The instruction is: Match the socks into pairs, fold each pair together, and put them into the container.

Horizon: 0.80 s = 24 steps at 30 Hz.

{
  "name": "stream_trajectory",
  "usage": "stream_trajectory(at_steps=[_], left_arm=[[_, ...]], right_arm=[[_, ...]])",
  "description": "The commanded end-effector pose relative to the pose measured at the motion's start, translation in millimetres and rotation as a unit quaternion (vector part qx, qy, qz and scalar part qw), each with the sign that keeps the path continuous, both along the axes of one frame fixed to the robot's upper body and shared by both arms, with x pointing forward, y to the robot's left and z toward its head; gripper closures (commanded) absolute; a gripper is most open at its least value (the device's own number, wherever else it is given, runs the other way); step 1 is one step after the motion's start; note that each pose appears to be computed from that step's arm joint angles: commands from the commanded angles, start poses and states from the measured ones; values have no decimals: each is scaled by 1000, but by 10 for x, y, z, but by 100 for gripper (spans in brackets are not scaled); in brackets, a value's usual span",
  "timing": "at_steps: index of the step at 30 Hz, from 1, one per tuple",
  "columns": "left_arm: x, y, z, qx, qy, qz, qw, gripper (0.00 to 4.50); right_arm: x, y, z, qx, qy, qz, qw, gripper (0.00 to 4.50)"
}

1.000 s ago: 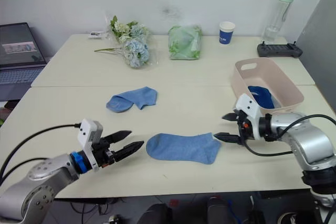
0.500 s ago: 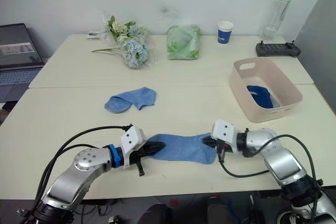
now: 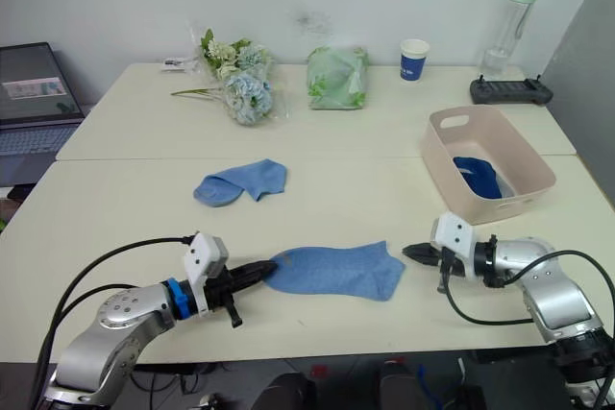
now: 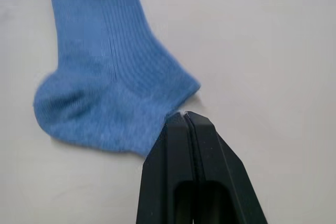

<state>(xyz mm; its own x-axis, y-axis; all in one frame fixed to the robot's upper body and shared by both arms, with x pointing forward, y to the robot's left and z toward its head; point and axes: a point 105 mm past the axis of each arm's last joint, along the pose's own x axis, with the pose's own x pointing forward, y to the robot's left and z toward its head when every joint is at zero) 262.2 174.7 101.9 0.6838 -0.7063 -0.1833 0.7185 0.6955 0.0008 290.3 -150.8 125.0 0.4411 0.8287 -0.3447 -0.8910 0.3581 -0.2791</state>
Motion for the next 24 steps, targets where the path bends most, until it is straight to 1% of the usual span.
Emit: stream_trajectory(at_steps=[1,2,3,6,7,8,11,12,13,15,16,18,20,21,23,24], left_arm=[[101,367,288,-13,-66,106,992,432],[123,532,288,-1,-80,149,986,412],[129,634,281,8,-87,175,981,396],[96,824,200,15,-91,225,970,298],[86,855,161,19,-91,235,968,269],[83,867,139,22,-92,240,966,234],[119,862,100,36,-98,247,963,142],[180,827,83,46,-101,241,964,106],[223,801,72,54,-103,236,965,73],[373,731,27,77,-101,219,967,12],[408,719,16,82,-101,215,968,1],[732,581,71,87,-109,188,972,1],[963,492,119,98,-117,172,973,1],[1059,450,123,111,-123,160,973,1],[1163,406,121,127,-130,145,973,1],[1244,410,86,139,-122,144,972,1]], right_arm=[[34,231,366,48,-52,-6,997,391],[24,349,421,61,-57,-2,997,361],[14,425,456,69,-59,1,996,331],[0,593,551,87,-63,6,994,220],[-3,644,586,96,-64,8,993,189],[-2,671,608,101,-64,8,993,149],[-14,725,642,111,-60,13,992,50],[-2,739,652,114,-62,11,991,10],[8,747,659,116,-64,9,991,0],[17,770,654,116,-61,10,991,0],[17,775,650,115,-59,11,991,0],[51,791,675,122,-63,5,991,0],[67,805,685,125,-65,1,990,0],[67,817,682,124,-66,2,990,0],[67,830,678,123,-68,3,990,0],[66,837,676,124,-68,2,990,0]])
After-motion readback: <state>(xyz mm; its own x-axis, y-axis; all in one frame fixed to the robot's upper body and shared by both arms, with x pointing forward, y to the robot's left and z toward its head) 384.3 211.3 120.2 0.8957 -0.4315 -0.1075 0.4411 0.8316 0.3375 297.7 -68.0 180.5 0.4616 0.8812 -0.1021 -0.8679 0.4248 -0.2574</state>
